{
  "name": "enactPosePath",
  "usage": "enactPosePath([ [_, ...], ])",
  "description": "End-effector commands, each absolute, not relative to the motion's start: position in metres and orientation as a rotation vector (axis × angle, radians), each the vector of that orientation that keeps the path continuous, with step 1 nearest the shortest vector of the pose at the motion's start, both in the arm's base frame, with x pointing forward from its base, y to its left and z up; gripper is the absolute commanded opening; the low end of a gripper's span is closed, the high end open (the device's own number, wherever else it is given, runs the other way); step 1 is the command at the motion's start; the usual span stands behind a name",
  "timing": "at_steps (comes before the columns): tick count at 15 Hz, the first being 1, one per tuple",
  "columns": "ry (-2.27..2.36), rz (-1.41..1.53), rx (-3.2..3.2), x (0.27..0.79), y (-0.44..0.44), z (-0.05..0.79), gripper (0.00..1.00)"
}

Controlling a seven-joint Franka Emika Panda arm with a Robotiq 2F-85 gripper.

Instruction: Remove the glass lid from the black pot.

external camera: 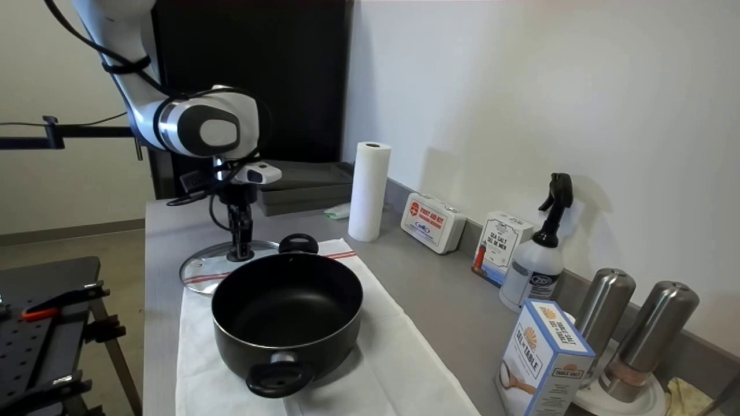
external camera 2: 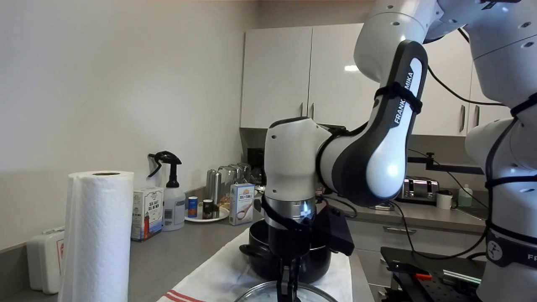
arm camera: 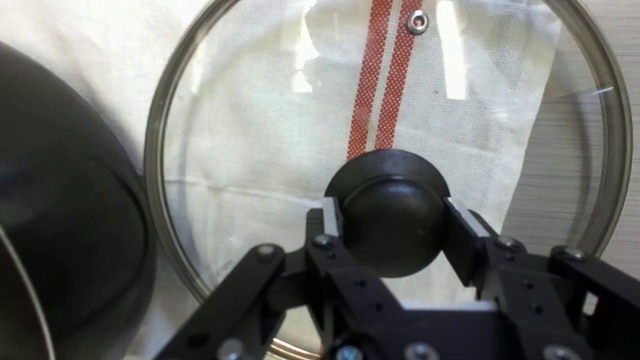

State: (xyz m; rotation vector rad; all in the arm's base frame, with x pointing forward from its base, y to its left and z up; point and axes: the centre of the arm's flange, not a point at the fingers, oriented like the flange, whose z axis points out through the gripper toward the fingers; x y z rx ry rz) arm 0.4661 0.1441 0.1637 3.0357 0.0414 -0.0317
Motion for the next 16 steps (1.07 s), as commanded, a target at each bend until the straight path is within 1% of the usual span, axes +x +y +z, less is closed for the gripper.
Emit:
enactPosePath([
  [1,0.005,-0.013,3.068,0.475,0.143,0.176,0.26],
  [2,-0.004,-0.013,3.074,0.475,0.143,0.177,0.69],
  [3,-0.015,-0.007,3.077,0.476,0.142,0.179,0.77],
  [4,-0.024,-0.006,3.081,0.477,0.142,0.181,0.82],
  [6,-0.038,0.012,3.089,0.479,0.142,0.187,0.96],
  [8,-0.043,0.026,3.093,0.480,0.143,0.193,1.00],
  [16,0.002,0.072,3.109,0.474,0.145,0.225,1.00],
])
